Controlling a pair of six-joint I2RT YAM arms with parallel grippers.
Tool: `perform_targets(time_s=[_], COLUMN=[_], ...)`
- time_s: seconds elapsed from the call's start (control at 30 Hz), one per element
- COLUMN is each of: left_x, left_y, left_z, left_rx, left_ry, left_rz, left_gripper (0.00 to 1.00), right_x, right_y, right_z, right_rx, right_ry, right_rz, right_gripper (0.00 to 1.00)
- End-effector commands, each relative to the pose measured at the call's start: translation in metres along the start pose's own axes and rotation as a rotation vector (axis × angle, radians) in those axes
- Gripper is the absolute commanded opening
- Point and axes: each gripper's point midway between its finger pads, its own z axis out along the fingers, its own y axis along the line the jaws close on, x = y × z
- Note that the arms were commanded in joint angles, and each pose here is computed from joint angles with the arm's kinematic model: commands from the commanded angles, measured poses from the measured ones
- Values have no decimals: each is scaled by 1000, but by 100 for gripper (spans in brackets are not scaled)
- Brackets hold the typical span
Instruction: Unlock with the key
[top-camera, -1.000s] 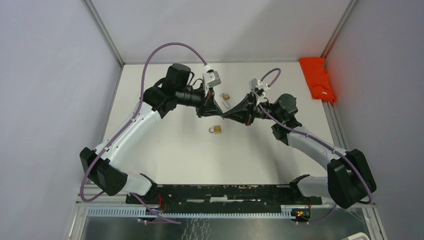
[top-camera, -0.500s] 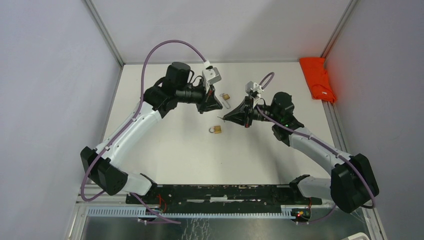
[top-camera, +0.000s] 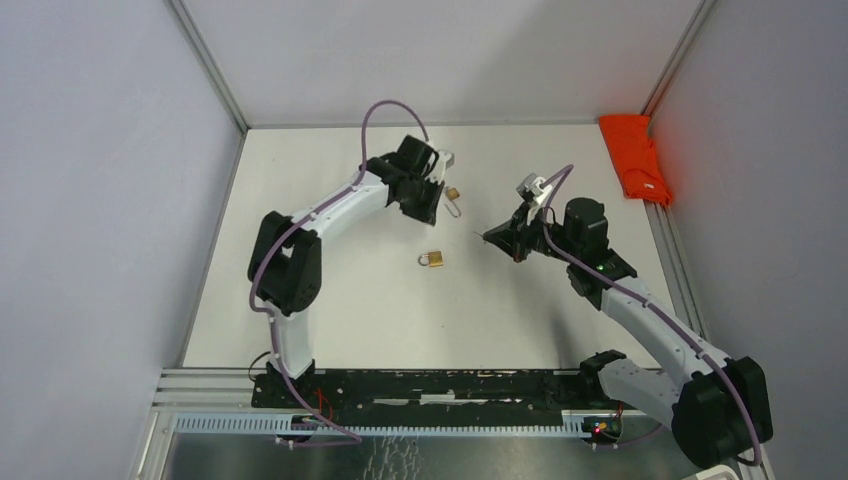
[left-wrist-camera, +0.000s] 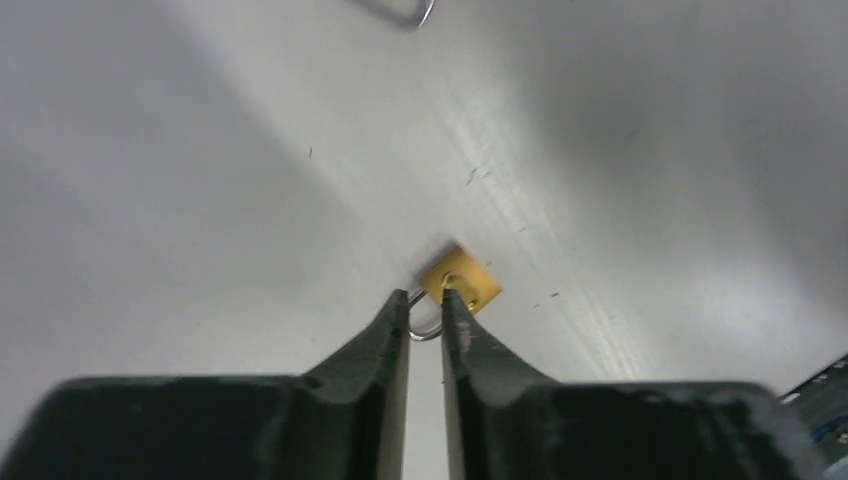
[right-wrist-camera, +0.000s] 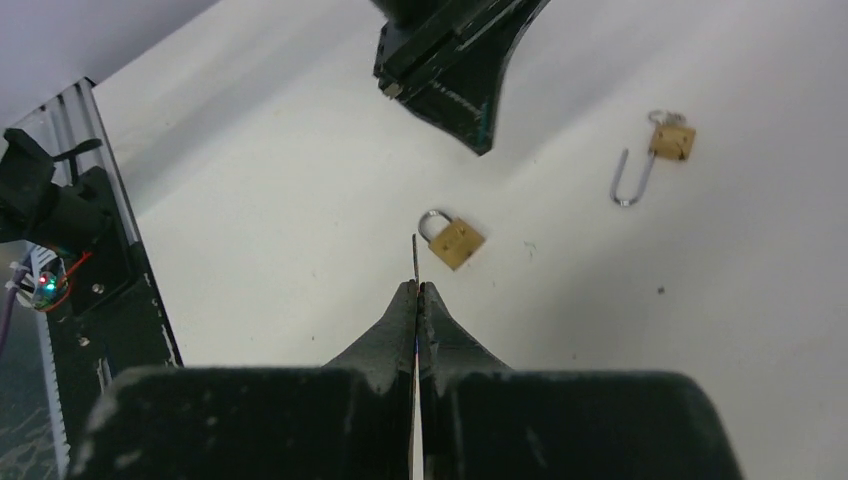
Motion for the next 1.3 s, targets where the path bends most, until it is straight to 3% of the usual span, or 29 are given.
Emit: perform_targets(time_s=[0.0, 0.13, 0.43, 0.6, 0.87, 1.07, 1.27], left_x=[52, 65, 68, 82, 72, 63, 73], left_y=[18, 19, 6, 12, 14, -10, -32], left_z=[17, 30, 38, 44, 40, 36, 35], left_rx=[-125, -144, -187, -214, -230, -108, 32], left_ry=[141, 158, 19, -21, -112, -128, -56], left_rz=[-146, -131, -21, 28, 83, 158, 255], left_gripper=[28, 34, 52, 54, 54, 55, 55], right_x=[14, 13, 20, 21, 21, 21, 22], right_y=[-12, -3, -1, 1, 3, 3, 3], right_z=[-15, -21, -22, -21, -21, -21, -20], right_rx=[104, 78, 74, 62, 51, 53, 52], right_ry=[31, 10, 2, -3, -5, -4, -4], right_rz=[0, -5, 3, 13, 19, 26, 33], right_gripper=[0, 0, 0, 0, 0, 0, 0])
